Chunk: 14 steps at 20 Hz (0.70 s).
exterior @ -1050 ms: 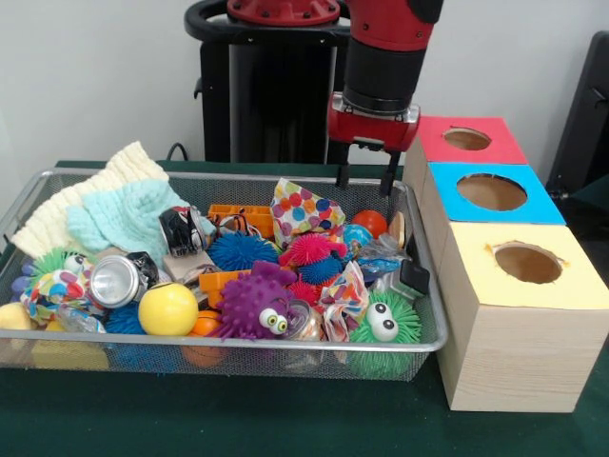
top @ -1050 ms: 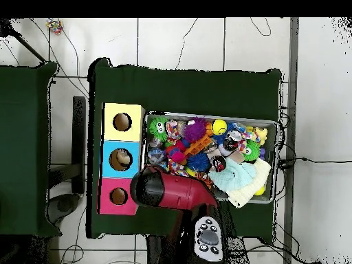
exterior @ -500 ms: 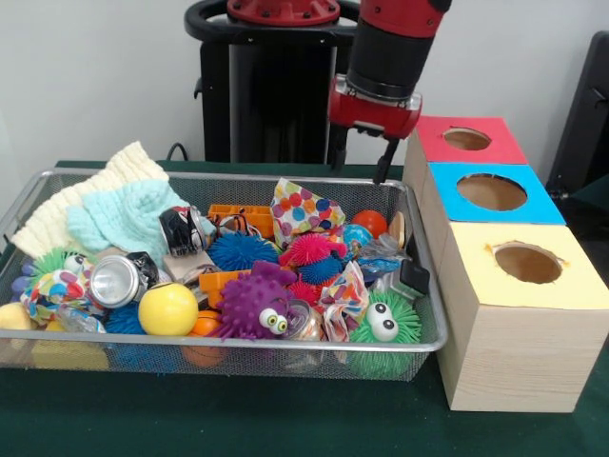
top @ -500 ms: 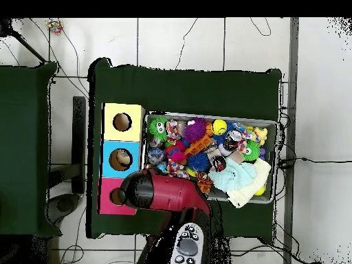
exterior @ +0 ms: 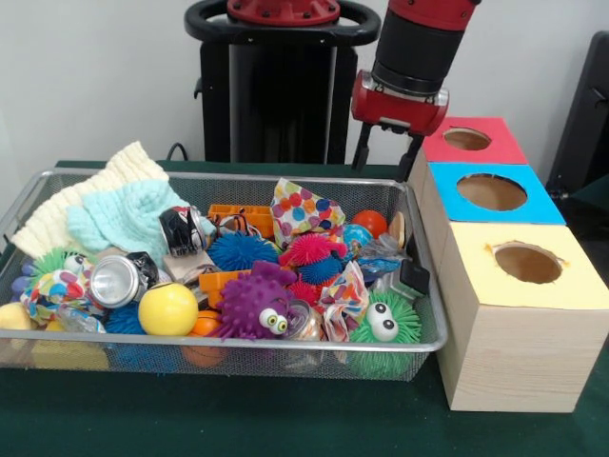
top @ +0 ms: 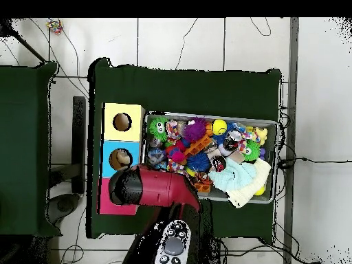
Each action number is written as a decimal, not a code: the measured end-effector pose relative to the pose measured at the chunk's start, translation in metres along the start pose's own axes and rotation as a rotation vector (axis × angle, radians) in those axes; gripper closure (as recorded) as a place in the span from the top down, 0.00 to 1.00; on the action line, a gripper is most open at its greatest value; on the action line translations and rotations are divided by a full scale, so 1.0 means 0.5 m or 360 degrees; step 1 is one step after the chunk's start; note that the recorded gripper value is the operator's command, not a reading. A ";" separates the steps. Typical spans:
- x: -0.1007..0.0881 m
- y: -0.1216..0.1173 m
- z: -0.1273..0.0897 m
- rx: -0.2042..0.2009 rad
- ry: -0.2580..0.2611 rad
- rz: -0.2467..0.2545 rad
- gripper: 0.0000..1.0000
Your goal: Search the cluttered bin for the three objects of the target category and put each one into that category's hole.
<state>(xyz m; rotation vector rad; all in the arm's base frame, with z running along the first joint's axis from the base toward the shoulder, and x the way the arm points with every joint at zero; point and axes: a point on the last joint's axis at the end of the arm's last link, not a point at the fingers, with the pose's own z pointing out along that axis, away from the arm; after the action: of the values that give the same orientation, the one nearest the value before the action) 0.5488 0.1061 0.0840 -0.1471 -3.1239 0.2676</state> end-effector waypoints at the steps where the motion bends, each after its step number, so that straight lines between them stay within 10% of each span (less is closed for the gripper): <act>1: -0.005 0.000 0.000 0.0000 -0.0004 0.0001 1.00; 14: -0.085 -0.027 0.073 -0.0001 -0.0014 0.0035 1.00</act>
<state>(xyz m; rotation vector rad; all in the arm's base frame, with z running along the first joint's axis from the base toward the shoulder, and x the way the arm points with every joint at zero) 0.5895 0.0828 0.0503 -0.1813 -3.1327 0.2680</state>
